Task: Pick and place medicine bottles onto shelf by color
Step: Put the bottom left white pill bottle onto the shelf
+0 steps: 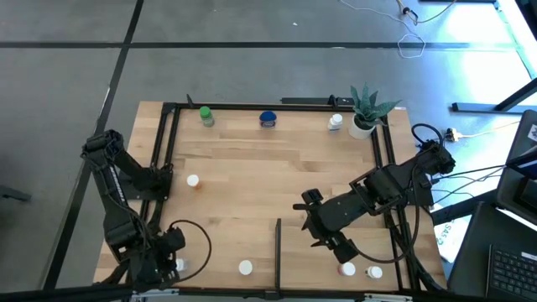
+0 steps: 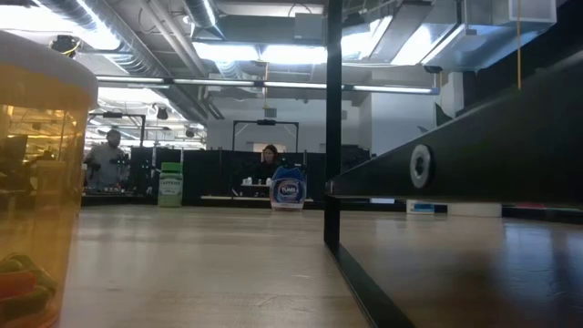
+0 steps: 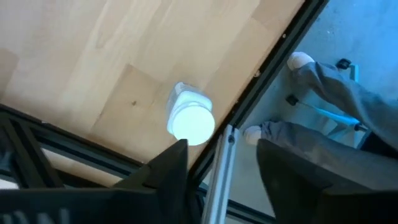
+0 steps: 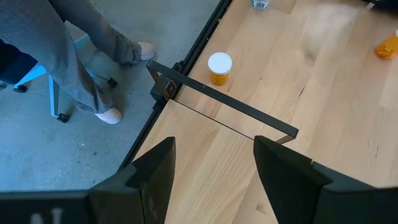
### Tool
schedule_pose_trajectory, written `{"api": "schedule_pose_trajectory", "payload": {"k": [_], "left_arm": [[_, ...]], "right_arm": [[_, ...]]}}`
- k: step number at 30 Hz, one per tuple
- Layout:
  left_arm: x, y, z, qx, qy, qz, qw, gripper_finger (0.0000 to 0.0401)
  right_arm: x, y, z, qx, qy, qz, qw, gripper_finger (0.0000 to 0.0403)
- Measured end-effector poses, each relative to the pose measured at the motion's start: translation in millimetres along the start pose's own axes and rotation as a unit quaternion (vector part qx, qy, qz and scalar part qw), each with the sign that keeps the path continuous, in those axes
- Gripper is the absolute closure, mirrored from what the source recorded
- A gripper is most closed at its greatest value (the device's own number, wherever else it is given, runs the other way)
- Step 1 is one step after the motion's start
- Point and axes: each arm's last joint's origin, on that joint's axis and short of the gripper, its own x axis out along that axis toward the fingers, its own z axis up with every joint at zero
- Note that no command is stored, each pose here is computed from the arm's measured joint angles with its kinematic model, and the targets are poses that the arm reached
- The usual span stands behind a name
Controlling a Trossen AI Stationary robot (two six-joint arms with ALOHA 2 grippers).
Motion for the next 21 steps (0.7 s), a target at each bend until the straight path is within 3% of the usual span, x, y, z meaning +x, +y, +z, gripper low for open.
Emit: {"api": "schedule_pose_trajectory", "payload": {"k": [4, 7, 10, 15, 21], "left_arm": [[0.0, 1.3, -0.9, 0.007, 0.0, 0.006, 1.0, 0.015], [4.5, 2.5, -4.0, 0.047, -0.001, 0.024, 0.999, 0.0129], [19.2, 4.2, -8.3, 0.095, -0.001, 0.047, 0.994, 0.0123], [37.3, 9.9, -17.1, 0.12, 0.002, 0.079, 0.99, 0.0122], [47.5, 12.6, -23.5, 0.13, 0.006, 0.064, 0.989, 0.0122]], "right_arm": [[0.0, 0.0, 0.0, 0.0, 0.0, 0.0, 1.0, 0.0185], [0.0, 0.1, 0.0, 0.0, 0.0, 0.0, 1.0, 0.0185], [0.0, 0.0, 0.0, 0.0, 0.0, 0.0, 1.0, 0.0185], [0.0, 0.1, 0.0, 0.0, 0.0, 0.0, 1.0, 0.0185], [0.0, 0.1, 0.0, 0.0, 0.0, 0.0, 1.0, 0.0185]]}}
